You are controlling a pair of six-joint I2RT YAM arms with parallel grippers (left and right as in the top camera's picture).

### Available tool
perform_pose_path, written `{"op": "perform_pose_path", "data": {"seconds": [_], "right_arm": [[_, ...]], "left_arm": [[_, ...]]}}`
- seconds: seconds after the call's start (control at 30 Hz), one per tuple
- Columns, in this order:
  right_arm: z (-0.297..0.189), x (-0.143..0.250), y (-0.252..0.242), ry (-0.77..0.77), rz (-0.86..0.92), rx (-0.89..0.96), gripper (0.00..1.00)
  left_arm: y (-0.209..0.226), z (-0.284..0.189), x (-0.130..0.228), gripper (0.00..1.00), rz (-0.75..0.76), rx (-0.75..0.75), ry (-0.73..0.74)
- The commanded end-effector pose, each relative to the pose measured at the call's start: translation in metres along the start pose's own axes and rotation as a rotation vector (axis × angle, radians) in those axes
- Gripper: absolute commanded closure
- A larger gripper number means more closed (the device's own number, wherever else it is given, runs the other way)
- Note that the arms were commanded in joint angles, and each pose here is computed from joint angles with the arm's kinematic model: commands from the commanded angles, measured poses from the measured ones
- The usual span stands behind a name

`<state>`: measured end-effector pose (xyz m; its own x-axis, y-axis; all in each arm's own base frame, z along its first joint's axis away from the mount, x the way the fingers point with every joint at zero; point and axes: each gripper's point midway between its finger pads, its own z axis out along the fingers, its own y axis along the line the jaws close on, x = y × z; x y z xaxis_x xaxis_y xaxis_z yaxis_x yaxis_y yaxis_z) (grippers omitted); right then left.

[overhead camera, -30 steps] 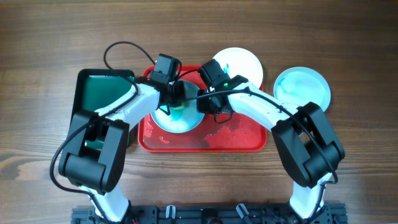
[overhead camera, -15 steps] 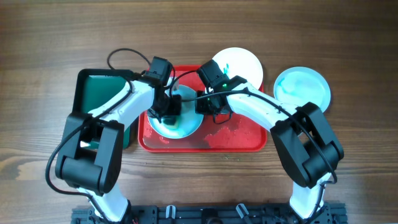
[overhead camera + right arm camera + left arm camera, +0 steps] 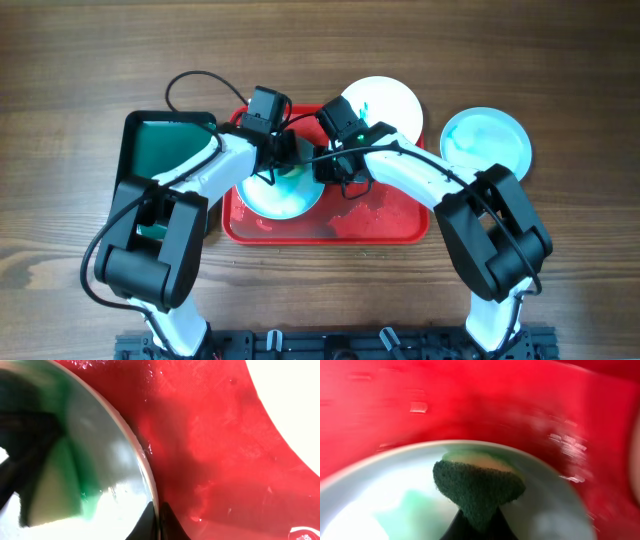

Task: Clean dirty plates on tray and stack at the side
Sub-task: 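Scrub the plate face with the left-held green sponge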

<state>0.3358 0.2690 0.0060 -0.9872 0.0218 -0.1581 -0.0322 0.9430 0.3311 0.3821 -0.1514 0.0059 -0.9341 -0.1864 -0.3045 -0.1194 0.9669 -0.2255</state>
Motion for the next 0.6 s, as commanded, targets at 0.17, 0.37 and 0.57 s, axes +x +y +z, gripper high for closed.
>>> {"op": "perform_pose_path", "data": {"seconds": [0.17,0.37,0.57], "right_arm": [[0.005,0.003,-0.005,0.013,0.001,0.016,0.96],[0.005,0.003,-0.005,0.013,0.002,0.016,0.96],[0.005,0.003,-0.005,0.013,0.001,0.016,0.96]], "left_arm": [[0.041,0.001,0.065,0.96,0.045,-0.134,0.262],[-0.043,-0.025,0.103,0.96,0.276,0.448,0.453],[-0.040,-0.003,0.055,0.96,0.178,0.328,0.251]]}}
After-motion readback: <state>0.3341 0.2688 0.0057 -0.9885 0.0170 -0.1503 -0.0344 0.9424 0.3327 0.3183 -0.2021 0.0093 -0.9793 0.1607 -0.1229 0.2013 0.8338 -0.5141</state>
